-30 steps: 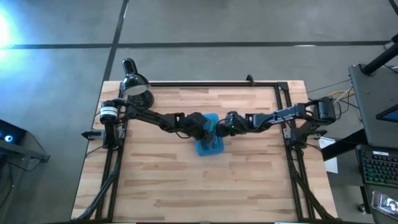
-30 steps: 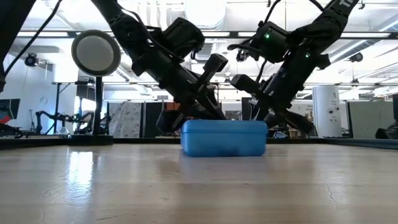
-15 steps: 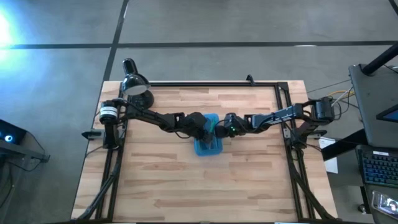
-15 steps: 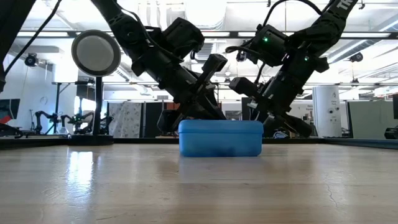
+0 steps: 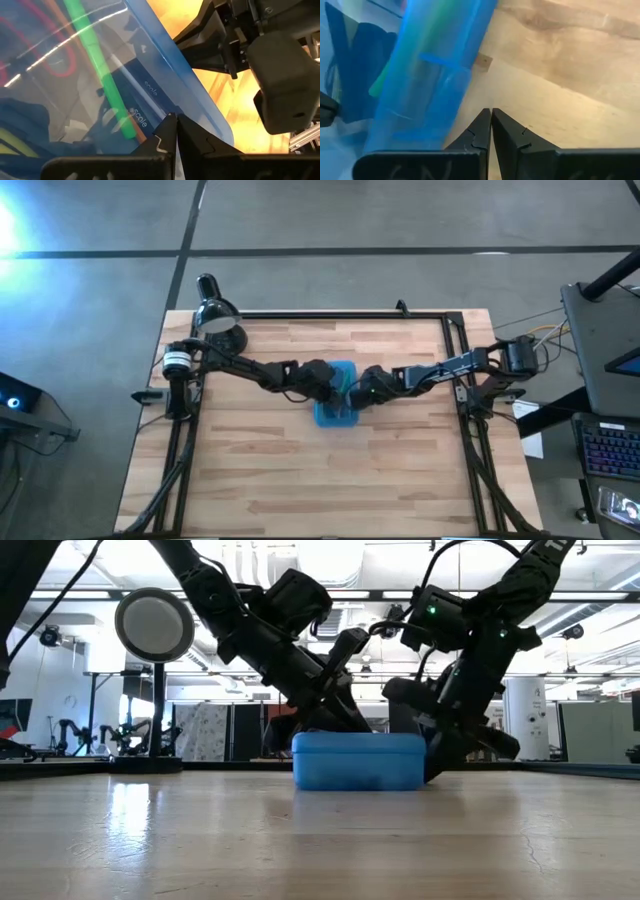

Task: Pick & place school supplies into a supply box
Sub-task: Close the supply box

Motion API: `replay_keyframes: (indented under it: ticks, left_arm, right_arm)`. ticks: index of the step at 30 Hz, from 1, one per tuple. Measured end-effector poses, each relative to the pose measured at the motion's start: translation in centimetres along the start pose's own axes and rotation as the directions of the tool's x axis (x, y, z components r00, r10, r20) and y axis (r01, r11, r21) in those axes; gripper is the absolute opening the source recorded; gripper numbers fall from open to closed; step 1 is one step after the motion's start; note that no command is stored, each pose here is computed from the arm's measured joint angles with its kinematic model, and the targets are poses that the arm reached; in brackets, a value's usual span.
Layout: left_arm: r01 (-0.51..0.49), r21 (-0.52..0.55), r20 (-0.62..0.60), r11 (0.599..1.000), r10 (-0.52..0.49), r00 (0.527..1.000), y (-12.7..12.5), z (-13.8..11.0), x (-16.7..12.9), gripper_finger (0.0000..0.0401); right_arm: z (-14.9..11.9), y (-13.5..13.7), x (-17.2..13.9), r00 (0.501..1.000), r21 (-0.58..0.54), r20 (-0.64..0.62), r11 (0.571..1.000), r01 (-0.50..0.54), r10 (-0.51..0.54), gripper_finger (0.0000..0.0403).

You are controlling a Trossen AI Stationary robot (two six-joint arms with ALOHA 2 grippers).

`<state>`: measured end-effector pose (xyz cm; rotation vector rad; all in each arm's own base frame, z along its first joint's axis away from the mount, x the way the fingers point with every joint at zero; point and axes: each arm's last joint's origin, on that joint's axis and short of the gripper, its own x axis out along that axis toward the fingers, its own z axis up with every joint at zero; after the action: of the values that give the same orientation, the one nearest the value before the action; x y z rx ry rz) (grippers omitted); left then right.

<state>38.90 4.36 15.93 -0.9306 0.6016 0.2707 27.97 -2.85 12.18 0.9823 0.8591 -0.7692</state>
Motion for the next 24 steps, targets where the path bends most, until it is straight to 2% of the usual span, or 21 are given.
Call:
replay_keyframes:
  ticks: [5,9,16,21,24]
  left_arm:
    - [-0.004,-0.001,0.007,1.0,0.004,1.0,-0.6,0.5,-0.4,0.0]
    - [-0.001,0.041,0.016,0.999,0.0,1.0,-1.4,1.1,-1.2,0.0]
    - [-0.049,0.063,0.018,0.997,0.048,0.999,-1.4,1.2,-1.5,0.0]
    - [-0.065,0.062,0.017,0.996,0.065,0.998,-1.8,1.4,-2.7,0.0]
    - [-0.082,0.069,0.035,0.994,0.08,0.996,-2.2,1.6,-3.5,0.0]
  right_arm:
    - [0.3,-0.4,-0.8,0.995,-0.015,0.078,0.998,0.061,-0.06,0.0013]
    - [0.8,-0.5,-2.9,0.982,-0.011,0.173,0.996,0.083,-0.08,0.0013]
    - [2.0,0.8,-6.2,0.961,-0.082,0.25,0.991,-0.102,0.119,0.0013]
    - [2.1,1.6,-5.0,0.958,-0.108,0.19,0.974,-0.197,0.215,0.0013]
    - [1.9,1.9,-3.6,0.967,-0.122,0.154,0.975,-0.187,0.205,0.0013]
